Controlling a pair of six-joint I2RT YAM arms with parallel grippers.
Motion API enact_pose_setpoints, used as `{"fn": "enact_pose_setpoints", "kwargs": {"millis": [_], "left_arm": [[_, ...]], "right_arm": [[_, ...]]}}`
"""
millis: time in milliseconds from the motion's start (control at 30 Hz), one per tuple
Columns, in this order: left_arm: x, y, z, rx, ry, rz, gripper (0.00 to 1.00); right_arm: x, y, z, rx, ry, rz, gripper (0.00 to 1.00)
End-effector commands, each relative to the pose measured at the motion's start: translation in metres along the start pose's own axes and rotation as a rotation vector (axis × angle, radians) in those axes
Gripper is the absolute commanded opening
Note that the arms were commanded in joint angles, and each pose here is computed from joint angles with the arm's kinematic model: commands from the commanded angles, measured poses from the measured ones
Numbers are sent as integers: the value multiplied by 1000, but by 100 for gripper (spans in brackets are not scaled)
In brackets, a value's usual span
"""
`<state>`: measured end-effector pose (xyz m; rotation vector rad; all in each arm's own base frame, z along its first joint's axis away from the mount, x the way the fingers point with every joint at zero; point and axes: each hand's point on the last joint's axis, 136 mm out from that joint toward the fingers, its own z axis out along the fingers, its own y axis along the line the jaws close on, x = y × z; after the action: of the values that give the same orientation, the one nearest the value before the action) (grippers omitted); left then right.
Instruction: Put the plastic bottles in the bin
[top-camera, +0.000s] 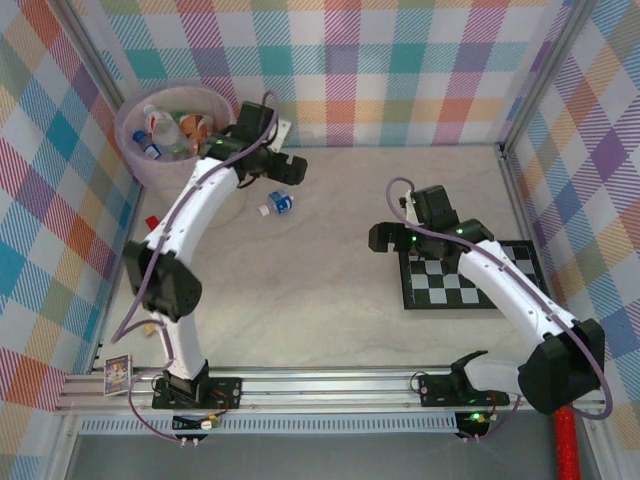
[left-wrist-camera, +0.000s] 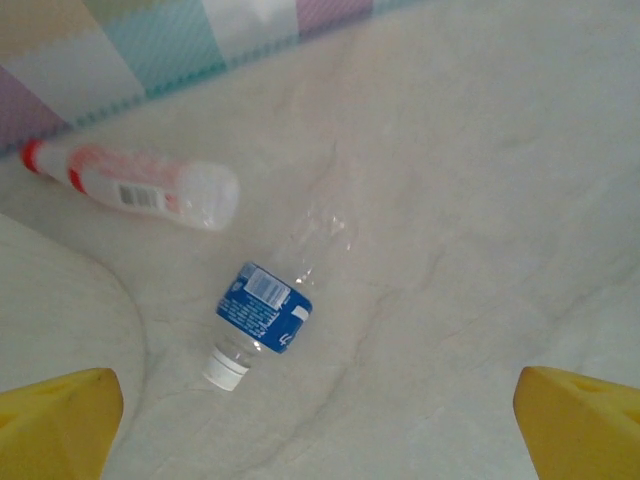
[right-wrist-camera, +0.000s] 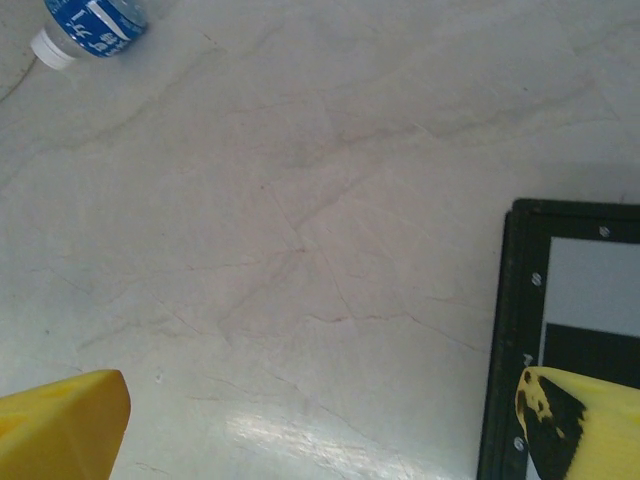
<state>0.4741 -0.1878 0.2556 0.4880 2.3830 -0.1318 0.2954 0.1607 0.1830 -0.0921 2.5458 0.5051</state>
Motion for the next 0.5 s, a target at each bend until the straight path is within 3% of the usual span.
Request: {"fn": "enact_pose_setpoints", "kwargs": {"millis": [0, 200, 467], "left_arm": [[9, 3, 33, -16, 54, 37, 100], [32, 5, 94, -59, 132, 84, 100], [54, 9, 147, -88, 202, 122, 100]], "right_arm": [[13, -12, -10, 40, -1, 18, 99], [34, -22, -14, 50, 2, 27, 99], [37, -21, -19, 38, -12, 22, 99]]}}
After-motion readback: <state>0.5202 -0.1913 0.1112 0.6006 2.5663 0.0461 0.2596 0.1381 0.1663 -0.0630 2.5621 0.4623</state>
